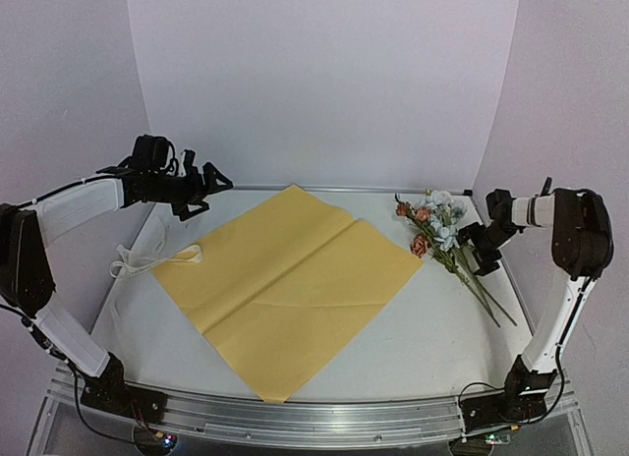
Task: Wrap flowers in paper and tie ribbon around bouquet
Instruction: Position the fake flower at the corner of the board.
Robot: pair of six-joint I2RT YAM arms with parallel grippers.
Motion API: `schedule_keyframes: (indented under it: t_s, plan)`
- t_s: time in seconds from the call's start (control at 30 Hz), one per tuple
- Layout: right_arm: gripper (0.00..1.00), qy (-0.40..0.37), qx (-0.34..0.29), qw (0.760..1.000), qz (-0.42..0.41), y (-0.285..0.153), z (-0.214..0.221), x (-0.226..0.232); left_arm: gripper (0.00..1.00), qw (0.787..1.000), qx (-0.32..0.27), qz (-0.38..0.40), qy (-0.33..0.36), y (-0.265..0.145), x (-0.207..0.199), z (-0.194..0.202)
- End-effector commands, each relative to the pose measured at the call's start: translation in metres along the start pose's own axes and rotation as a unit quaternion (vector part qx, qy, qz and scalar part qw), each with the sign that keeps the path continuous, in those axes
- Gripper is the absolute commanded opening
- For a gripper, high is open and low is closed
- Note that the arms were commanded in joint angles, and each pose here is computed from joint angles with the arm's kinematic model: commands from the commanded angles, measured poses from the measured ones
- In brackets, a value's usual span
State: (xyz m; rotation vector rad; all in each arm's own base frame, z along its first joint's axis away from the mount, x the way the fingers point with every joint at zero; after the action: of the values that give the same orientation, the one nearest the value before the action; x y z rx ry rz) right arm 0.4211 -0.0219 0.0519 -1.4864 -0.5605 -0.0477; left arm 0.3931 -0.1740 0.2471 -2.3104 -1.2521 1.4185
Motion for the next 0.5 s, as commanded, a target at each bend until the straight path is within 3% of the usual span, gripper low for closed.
schedule_keyframes:
  t_s: [0.0,0.47]
  plan:
    - [0.98,0.018,0.006,1.000,-0.021,-0.005,0.024,0.005,1.00,0.999,-0.023,0.028,0.019,-0.011,-0.017,-0.008]
    - [0.98,0.025,-0.005,0.995,-0.095,-0.029,0.089,0.002,1.00,0.999,-0.020,0.027,0.012,-0.008,-0.013,-0.005]
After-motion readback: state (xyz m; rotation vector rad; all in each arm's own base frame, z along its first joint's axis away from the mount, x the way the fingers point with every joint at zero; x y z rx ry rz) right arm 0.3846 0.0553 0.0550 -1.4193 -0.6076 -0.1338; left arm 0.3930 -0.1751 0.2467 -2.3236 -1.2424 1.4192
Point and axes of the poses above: each gripper's point midway between its finger pads, its own y axis out along the fingers, its own x axis along the line the jaws close on, z = x × y, the point moved 3 cm from there along -y, back along the fingers, and after that the axes turned 5 degrees about y, right-handed, at the moved point
